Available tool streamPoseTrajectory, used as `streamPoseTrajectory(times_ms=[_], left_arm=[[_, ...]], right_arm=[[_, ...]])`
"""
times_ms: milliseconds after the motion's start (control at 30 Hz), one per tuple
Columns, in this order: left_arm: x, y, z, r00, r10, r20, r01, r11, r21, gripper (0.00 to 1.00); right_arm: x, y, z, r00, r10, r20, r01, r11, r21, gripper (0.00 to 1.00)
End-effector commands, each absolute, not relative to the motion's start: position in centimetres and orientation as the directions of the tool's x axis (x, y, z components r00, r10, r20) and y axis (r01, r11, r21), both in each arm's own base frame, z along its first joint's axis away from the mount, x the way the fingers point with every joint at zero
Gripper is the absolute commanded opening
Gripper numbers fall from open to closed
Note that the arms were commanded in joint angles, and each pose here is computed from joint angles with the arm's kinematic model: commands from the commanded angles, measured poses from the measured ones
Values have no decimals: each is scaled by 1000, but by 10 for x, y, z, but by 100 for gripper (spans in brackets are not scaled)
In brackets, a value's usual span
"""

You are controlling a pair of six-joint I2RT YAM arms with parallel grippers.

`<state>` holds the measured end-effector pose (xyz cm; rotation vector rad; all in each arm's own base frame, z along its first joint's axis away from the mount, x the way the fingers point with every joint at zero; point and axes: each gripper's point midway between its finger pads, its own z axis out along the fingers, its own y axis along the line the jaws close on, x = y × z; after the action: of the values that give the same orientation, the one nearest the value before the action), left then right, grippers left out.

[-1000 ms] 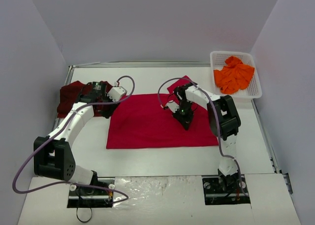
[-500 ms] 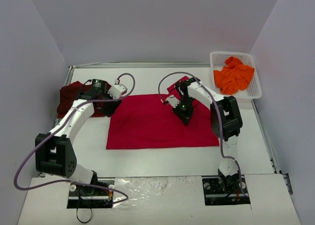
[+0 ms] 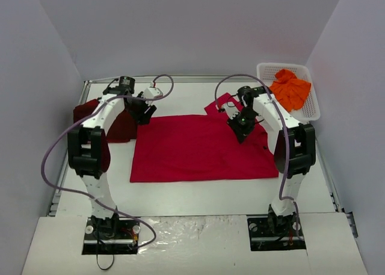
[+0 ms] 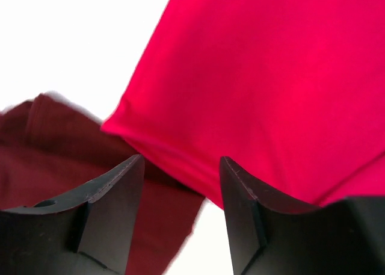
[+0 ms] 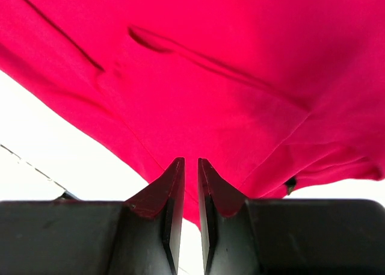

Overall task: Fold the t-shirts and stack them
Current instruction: Fold the flattened tshirt in 1/3 of the way

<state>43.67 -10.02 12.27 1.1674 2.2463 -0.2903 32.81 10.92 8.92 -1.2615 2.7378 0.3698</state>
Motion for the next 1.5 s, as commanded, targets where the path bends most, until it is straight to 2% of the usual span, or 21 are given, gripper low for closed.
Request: streamPoseTrajectory(times_ms=[0,167,267,400,733,867,1000,1167,1233,1300,1467], left_arm=[[441,-96,119,-429,658,-619,854,518,-40,52],[471,-82,105,-450,663,-598,865,490,-108,52],[492,-74,98,-439,674,-594,867,492,-83,52],[492,-71,90,-437,701,-563,885,448,-129,52],[501,-68,77,-423,718,-552,893,435,-118,50],[497,-66,71,-425,731,-534,895,426,-131,43],[491,-66,68,-427,734,-529,898,414,-151,20],[485,-68,64,-430,740,-517,899,402,-172,25],[482,-69,62,-430,743,-513,900,398,-178,18],[482,-69,65,-428,741,-517,901,396,-178,4],[479,-73,75,-432,730,-530,899,398,-184,2]], right_arm=[[315,98,80,-698,-701,-146,-713,660,236,11],[316,91,71,-719,-686,-113,-690,683,240,11],[315,88,64,-728,-680,-87,-677,694,245,7],[312,83,52,-734,-677,-45,-665,704,249,6],[317,79,42,-743,-669,-7,-650,720,243,4],[317,79,42,-742,-670,-7,-651,719,243,4],[316,78,40,-743,-669,3,-649,721,242,3],[317,76,40,-746,-666,2,-646,724,242,3],[317,75,39,-746,-665,0,-645,724,246,3],[316,75,38,-747,-664,1,-644,725,247,2],[323,74,45,-751,-659,-34,-647,726,233,0]])
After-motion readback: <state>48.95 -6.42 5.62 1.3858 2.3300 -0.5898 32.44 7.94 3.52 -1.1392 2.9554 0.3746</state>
